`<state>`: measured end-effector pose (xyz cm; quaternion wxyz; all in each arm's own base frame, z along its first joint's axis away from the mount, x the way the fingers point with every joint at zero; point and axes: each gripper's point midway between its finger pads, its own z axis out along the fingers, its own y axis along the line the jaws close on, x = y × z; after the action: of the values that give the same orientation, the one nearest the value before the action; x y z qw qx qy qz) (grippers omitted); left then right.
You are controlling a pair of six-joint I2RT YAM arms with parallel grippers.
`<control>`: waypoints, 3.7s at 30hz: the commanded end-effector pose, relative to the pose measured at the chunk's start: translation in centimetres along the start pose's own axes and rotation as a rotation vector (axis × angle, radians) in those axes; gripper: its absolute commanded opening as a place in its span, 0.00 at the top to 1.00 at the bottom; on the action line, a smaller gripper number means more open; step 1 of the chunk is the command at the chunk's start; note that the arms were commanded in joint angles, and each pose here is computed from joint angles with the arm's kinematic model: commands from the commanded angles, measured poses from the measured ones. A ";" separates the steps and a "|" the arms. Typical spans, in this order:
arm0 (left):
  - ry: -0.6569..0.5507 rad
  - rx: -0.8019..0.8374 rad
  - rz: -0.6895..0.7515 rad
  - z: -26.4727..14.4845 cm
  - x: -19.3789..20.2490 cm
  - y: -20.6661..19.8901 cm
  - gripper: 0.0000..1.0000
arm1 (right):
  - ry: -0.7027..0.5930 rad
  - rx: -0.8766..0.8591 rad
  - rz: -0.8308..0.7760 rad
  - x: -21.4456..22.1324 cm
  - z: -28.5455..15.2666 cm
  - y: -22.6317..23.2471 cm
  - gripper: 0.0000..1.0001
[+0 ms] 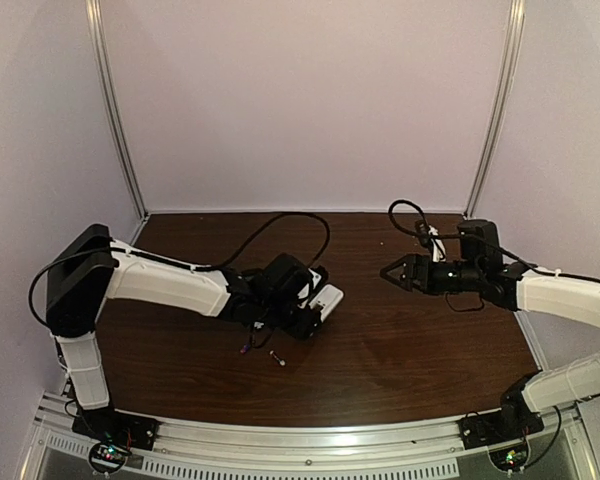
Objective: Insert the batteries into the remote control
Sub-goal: Pick up the remote control without batteries from the center of the board, then pass from the left arm to the right, then pick up the battery from the center of the board.
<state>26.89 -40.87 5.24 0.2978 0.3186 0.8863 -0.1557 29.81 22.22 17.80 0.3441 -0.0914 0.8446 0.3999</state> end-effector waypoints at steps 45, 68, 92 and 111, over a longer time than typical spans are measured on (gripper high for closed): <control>-0.416 0.225 0.288 -8.4 -6.7 -10.5 0.77 | 0.114 -0.313 0.173 4.5 3.5 5.2 0.68; -0.141 0.058 0.202 -10.6 -0.6 -3.3 0.05 | 0.066 -0.198 0.125 2.6 2.4 2.4 1.00; 0.171 -0.133 -0.453 -6.8 8.8 -1.6 0.46 | 0.045 -0.146 0.087 1.8 0.5 0.9 1.00; 0.211 -0.324 -0.486 -4.6 9.4 0.1 0.59 | 0.046 -0.155 0.081 1.7 0.5 1.2 1.00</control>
<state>18.52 -35.44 3.28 0.1994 0.0802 0.9728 -0.0859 27.66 23.46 15.16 0.2747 -0.0803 0.8360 0.4682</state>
